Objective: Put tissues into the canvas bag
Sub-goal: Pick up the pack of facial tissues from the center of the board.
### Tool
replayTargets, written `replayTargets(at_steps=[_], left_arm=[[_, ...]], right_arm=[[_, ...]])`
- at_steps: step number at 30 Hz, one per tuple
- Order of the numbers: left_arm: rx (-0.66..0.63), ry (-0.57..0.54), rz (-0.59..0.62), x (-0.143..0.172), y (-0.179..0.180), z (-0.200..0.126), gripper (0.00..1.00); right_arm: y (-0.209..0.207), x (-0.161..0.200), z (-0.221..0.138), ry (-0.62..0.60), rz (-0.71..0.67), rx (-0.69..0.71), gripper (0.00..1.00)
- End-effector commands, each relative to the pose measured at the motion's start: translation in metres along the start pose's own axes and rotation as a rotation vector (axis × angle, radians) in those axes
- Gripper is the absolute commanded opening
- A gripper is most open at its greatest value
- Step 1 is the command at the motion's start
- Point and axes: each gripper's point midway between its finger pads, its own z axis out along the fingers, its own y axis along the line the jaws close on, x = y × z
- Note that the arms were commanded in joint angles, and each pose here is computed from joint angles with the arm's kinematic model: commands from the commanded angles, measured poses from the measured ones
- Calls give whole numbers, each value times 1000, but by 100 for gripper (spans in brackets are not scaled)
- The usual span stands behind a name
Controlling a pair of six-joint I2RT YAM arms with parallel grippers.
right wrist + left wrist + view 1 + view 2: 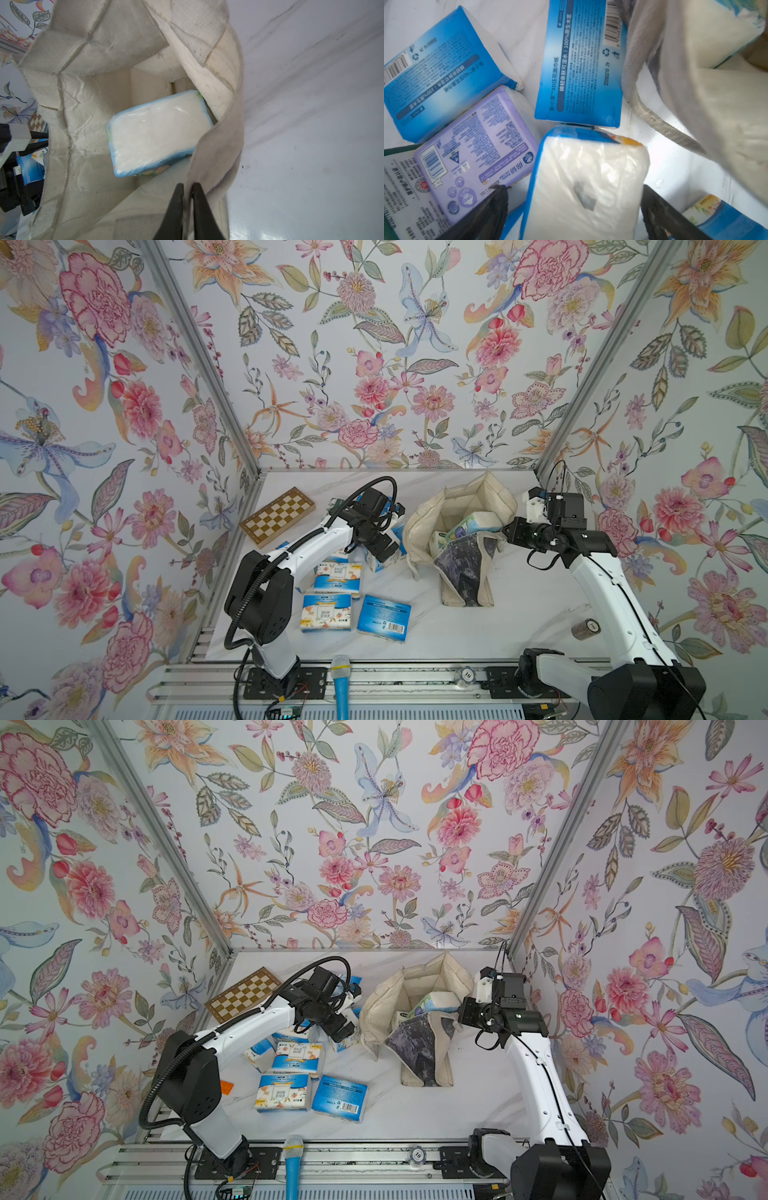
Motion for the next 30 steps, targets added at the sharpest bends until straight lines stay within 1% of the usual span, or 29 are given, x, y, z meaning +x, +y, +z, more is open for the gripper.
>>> replayTargets(at_steps=[1, 3, 8, 13, 14, 16, 19, 21, 24, 26, 30], left_arm=[[42, 71, -3, 21, -6, 11, 96], [52, 83, -5, 23, -7, 12, 90], [52, 93, -8, 22, -5, 9, 71], [41, 75, -8, 14, -2, -3, 55], [32, 68, -9, 13, -1, -8, 53], [21, 44, -12, 7, 2, -18, 53], [-13, -23, -22, -10, 10, -47, 53], [-44, -97, -26, -28, 18, -74, 54], [-74, -216, -26, -60, 23, -118, 57], [-66, -302, -25, -84, 23, -146, 58], [-55, -464, -20, -120, 20, -193, 57]], right_arm=[[2, 0, 3, 9, 5, 0, 13], [2, 0, 3, 9, 4, 1, 13], [3, 0, 2, 6, 2, -1, 13], [3, 0, 0, 2, 2, 0, 13], [3, 0, 0, 1, 1, 0, 13], [3, 0, -1, -2, 1, -1, 13], [3, -1, -2, -7, 0, -2, 13], [4, -1, -2, -8, -1, -2, 13], [4, -1, -2, -6, 0, -5, 13], [5, -1, -2, -5, 2, -7, 13], [6, -1, -2, -6, -1, -7, 13]])
